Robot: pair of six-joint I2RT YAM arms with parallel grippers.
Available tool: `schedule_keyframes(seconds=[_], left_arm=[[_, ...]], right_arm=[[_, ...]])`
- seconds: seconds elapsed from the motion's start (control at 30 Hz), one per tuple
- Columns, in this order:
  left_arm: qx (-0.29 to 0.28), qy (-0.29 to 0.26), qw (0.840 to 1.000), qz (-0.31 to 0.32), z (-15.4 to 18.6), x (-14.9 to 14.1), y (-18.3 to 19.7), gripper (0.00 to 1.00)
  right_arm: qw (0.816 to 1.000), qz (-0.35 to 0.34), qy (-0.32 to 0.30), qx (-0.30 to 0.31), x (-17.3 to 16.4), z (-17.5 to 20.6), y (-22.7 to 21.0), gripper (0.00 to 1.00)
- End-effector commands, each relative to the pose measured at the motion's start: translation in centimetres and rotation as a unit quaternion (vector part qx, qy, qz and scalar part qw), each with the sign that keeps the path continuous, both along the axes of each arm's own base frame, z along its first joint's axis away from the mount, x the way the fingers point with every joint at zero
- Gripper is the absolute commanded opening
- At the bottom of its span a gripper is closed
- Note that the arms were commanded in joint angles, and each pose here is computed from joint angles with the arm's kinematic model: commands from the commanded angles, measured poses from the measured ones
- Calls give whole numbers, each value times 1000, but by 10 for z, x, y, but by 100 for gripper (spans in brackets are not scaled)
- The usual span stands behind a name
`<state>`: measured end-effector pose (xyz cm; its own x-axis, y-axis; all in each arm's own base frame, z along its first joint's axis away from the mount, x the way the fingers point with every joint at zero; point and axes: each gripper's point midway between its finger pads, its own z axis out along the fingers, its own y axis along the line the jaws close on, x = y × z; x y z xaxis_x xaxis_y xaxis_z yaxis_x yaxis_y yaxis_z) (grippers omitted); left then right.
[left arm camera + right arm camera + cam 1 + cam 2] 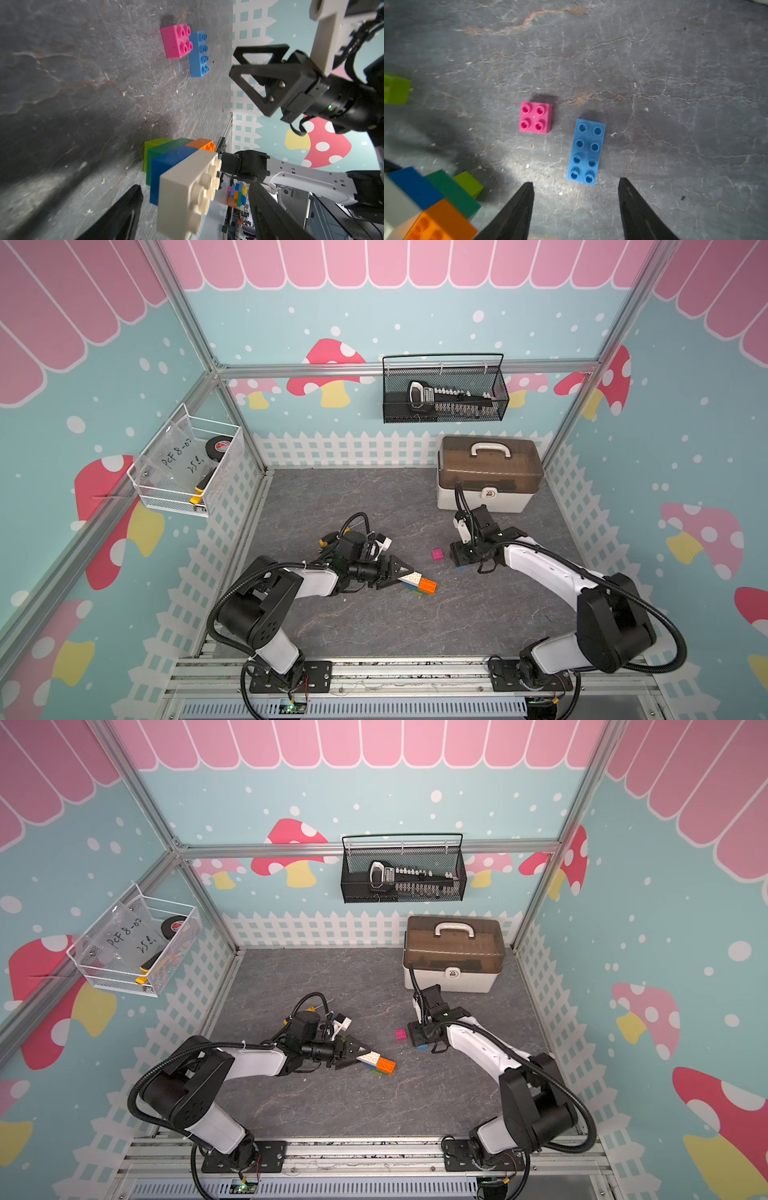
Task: Assemble a heart with lego
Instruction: Pick up the lego brick from the center of the board.
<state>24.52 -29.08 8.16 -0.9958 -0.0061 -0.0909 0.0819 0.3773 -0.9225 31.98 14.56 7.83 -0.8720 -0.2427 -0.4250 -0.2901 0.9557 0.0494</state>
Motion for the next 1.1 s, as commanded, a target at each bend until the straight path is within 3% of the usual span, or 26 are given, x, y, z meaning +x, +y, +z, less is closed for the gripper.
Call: schedule_keyframes(seconds=[0.0, 0.43, 1.07], left_arm=[[-6, 13, 1000, -23, -1, -5, -2, 80], [-10, 32, 999, -32, -8, -5, -5, 78], [-8, 41, 999, -30, -13, -6, -6, 76]], right_arm=[[999, 8, 26, -39, 4, -18, -7, 58], [998, 5, 49, -31, 6, -48, -7, 47], [999, 4, 45, -27, 18, -60, -4, 43]])
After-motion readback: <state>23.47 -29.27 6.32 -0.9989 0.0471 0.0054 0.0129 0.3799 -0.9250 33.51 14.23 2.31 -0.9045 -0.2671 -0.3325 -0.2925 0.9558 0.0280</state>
